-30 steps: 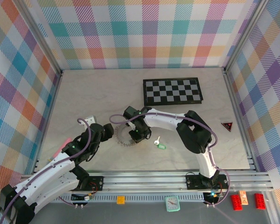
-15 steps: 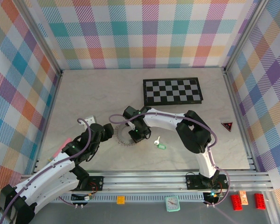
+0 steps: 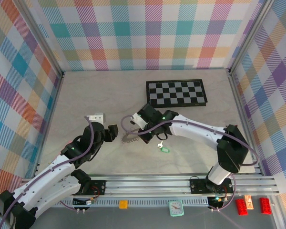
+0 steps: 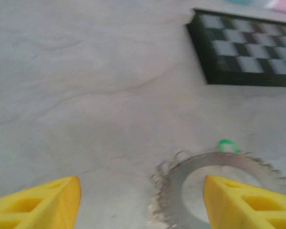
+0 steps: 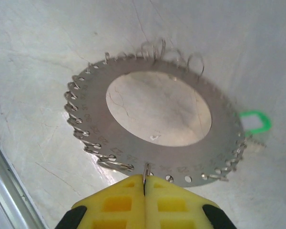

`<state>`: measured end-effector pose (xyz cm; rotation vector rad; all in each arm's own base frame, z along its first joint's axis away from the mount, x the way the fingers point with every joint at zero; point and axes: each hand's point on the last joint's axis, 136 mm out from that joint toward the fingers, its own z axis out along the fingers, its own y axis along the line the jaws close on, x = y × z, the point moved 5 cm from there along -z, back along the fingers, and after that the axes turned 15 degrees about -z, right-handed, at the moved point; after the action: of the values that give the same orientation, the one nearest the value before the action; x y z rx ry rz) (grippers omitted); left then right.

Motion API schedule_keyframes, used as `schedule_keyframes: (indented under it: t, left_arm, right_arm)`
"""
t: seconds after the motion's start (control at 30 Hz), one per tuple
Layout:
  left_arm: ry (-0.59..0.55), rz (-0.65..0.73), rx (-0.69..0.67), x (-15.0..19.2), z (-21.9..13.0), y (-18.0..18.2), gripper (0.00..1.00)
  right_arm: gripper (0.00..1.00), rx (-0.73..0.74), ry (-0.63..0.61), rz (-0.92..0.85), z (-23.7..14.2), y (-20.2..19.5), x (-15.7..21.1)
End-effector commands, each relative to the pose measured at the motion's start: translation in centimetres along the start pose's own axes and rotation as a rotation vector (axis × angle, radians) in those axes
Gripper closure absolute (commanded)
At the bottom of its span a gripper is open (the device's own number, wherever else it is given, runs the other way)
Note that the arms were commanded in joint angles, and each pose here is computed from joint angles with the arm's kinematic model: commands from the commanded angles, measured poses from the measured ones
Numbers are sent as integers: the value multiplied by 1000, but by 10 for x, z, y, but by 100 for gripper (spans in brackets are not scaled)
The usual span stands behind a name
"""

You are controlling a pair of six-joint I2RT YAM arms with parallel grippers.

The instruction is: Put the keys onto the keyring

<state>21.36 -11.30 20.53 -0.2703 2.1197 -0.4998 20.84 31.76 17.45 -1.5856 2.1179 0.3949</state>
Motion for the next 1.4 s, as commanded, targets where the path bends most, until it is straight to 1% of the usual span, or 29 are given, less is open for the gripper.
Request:
schedule_keyframes:
  t: [0.0, 0.1, 0.17, 0.27, 0.3, 0.37, 0.53, 0.63, 0.7, 0.77, 0.8, 0.97, 1.03, 1.13, 1.23, 1.37]
  left_arm:
    - [-25, 128, 296, -9, -2, -43, 41]
    - [-6, 217, 420, 0, 4, -59, 51]
    - [14, 274, 474, 8, 8, -65, 54]
    - [39, 331, 518, 15, 13, -70, 57]
    - [48, 355, 531, 17, 14, -72, 59]
    - [57, 388, 550, 19, 16, -75, 60]
    - [76, 488, 635, 27, 18, -84, 62]
    - [113, 539, 659, 36, 24, -85, 64]
    - [133, 569, 673, 42, 29, -85, 67]
    - [131, 591, 699, 46, 31, -86, 68]
    - [124, 608, 724, 47, 30, -88, 71]
    - [112, 686, 800, 57, 23, -87, 73]
    - [109, 707, 816, 60, 21, -85, 77]
    - [92, 717, 847, 65, 19, -84, 76]
    - [86, 723, 855, 70, 21, -81, 74]
    - [47, 703, 884, 71, 21, -82, 72]
  right_arm:
    - [100, -12, -118, -191, -4, 4, -13]
    - [100, -30, -178, -241, -9, -1, -13]
    - [100, -44, -235, -257, -15, -6, -13]
    - [100, -72, -317, -309, -29, -6, -12]
    - [100, -83, -335, -330, -33, -4, -11]
    - [100, -96, -353, -358, -39, -2, -8]
    - [100, -120, -344, -378, -47, -3, 0]
    - [100, -123, -345, -383, -50, -6, 1]
    - [100, -130, -349, -395, -52, -5, 0]
    - [100, -132, -345, -405, -52, -5, 1]
    - [100, -132, -342, -411, -53, -4, 1]
    - [100, -132, -348, -432, -56, -3, 1]
    - [100, -136, -355, -437, -56, -3, 0]
    - [100, -144, -351, -437, -56, -2, 0]
    - [100, -150, -345, -441, -56, -1, 2]
    - [100, -178, -382, -476, -58, 6, 3]
